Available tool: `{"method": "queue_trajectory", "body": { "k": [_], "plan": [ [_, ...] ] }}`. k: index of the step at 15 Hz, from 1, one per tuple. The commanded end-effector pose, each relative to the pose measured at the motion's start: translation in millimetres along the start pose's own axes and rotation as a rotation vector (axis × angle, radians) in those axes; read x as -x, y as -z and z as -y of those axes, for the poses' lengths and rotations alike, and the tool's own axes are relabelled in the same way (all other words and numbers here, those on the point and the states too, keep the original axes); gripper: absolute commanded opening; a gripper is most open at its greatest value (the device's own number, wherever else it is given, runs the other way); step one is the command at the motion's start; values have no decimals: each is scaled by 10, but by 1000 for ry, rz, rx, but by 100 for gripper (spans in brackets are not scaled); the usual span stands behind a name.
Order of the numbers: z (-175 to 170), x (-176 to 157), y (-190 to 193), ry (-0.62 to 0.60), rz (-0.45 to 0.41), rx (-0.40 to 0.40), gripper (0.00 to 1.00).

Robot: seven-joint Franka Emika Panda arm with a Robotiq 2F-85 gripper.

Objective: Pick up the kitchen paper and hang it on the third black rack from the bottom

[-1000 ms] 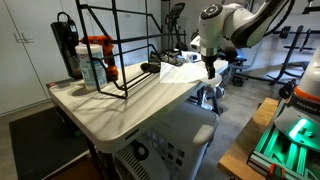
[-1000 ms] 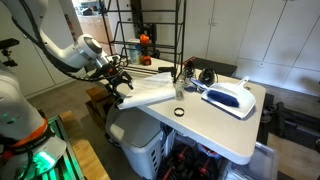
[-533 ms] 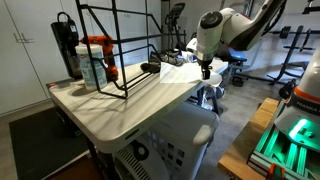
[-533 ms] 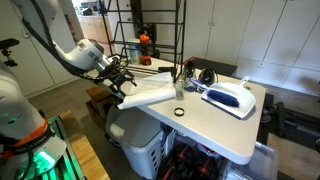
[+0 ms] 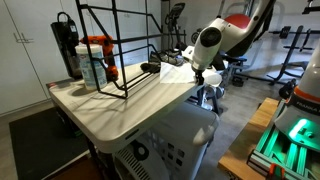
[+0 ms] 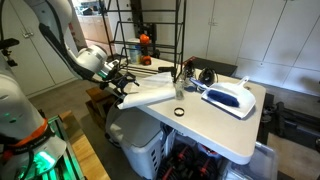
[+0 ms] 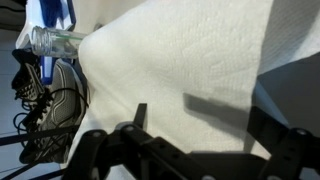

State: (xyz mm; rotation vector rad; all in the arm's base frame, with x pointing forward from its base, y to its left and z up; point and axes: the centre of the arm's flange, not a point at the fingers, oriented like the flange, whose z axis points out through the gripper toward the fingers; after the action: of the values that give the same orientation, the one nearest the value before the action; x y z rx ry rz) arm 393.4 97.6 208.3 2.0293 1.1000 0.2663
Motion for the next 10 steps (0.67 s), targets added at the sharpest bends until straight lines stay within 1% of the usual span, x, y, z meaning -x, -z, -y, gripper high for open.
{"method": "queue_trajectory", "body": {
  "k": [1, 3, 6, 9, 10],
  "plan": [
    [152, -138, -159, -2, -34, 47, 100],
    [188, -195, -146, -11, -68, 58, 100],
    [214, -288, -140, -36, -135, 95, 100],
    [214, -277, -147, -66, -175, 154, 100],
    [219, -270, -155, -78, -185, 151, 100]
  ]
}}
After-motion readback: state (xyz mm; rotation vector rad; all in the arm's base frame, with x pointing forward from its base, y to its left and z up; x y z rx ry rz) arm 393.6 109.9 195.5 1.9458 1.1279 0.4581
